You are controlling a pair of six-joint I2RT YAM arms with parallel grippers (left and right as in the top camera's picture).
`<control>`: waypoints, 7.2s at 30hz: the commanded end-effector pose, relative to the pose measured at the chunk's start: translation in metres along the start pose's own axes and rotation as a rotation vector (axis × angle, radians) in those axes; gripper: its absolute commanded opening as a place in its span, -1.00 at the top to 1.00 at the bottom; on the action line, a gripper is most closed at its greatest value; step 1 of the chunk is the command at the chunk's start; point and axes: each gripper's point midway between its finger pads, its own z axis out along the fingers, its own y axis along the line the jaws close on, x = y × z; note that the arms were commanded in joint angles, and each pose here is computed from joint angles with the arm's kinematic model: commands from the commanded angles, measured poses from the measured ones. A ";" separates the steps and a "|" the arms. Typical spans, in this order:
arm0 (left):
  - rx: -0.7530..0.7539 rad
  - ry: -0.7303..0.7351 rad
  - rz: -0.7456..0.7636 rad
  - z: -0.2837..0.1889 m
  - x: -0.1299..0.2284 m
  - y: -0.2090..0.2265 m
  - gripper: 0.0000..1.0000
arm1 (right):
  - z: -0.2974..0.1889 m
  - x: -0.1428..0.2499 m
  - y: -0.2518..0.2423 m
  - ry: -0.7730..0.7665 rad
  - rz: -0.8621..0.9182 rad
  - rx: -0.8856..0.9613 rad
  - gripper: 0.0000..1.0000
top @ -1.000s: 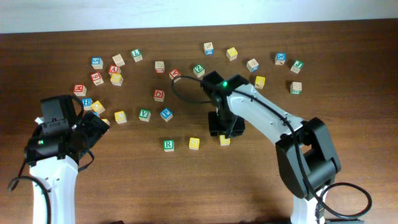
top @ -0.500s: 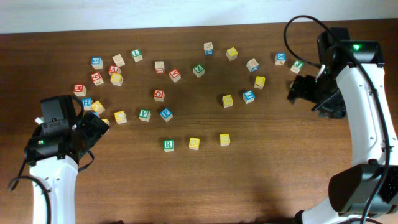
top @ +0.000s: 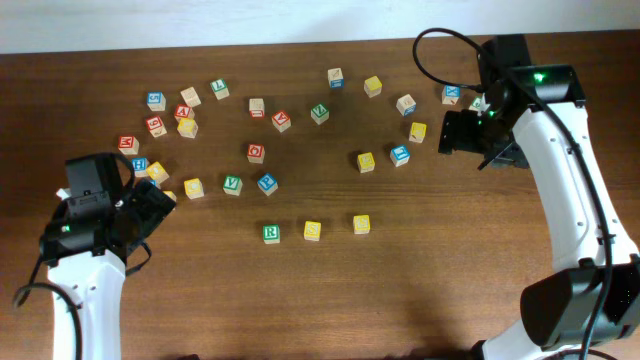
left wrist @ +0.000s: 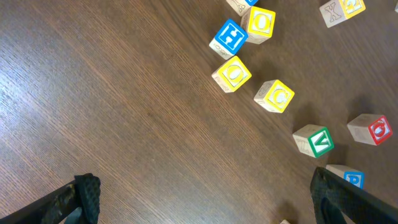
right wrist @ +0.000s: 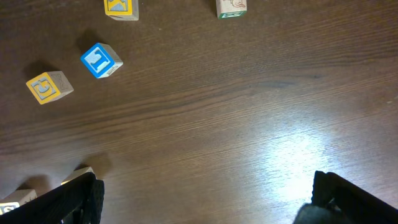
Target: Spell out RSS
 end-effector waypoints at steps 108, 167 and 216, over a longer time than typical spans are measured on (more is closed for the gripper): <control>0.286 0.236 0.791 0.074 0.297 -0.226 0.41 | 0.001 -0.002 -0.004 -0.006 -0.004 0.022 -0.97; 0.092 0.321 0.858 0.101 0.197 -0.131 0.43 | 0.001 -0.002 -0.004 -0.006 -0.004 0.022 -0.96; 0.245 0.230 0.839 0.085 0.253 -0.207 0.16 | 0.001 -0.002 -0.004 -0.006 -0.005 0.022 -0.97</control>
